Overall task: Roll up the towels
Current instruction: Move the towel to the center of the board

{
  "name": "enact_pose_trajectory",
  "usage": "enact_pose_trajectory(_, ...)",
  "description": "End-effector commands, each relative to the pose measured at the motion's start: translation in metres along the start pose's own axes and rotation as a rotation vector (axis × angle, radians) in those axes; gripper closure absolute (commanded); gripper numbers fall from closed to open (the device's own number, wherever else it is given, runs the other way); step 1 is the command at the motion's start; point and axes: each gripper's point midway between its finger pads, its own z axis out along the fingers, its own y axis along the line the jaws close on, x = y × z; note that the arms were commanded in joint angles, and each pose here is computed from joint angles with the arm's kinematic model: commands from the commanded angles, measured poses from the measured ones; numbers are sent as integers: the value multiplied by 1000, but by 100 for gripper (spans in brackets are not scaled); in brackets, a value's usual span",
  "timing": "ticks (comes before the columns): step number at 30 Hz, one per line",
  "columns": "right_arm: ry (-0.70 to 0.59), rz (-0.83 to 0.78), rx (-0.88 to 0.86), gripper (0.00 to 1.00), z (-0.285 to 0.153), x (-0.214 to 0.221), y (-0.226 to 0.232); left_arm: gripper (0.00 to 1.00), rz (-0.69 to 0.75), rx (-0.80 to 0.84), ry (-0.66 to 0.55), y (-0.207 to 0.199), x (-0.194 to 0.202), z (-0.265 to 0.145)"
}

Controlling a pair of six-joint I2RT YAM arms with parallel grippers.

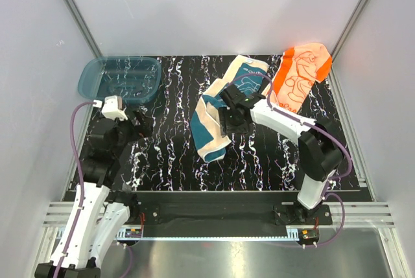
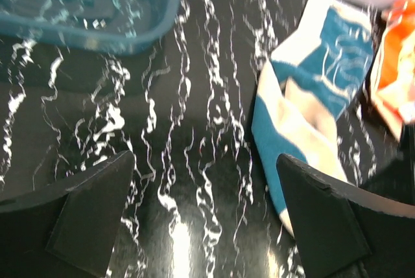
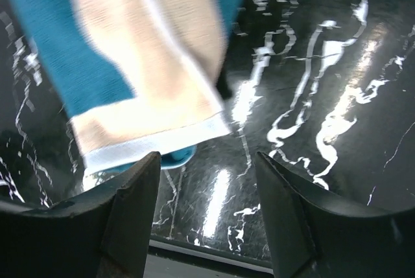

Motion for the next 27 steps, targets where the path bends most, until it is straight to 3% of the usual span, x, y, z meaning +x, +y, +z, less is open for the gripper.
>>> enact_pose_trajectory(1,-29,116,-117,34,3,-19,4,1,54,52,36,-7,8,-3)
enact_pose_trajectory(8,54,130,-137,33,30,-6,5,1,68,45,63,-5,13,-1)
enact_pose_trajectory(16,109,179,-169,47,54,11,7,1,67,57,64,-8,14,-2)
enact_pose_trajectory(20,95,182,-173,60,49,7,9,1,68,59,63,-9,13,-3)
enact_pose_trajectory(21,89,190,-171,69,47,6,9,1,68,57,64,-8,14,-2)
enact_pose_trajectory(27,41,196,-184,94,19,-6,17,1,62,59,65,-10,14,-3)
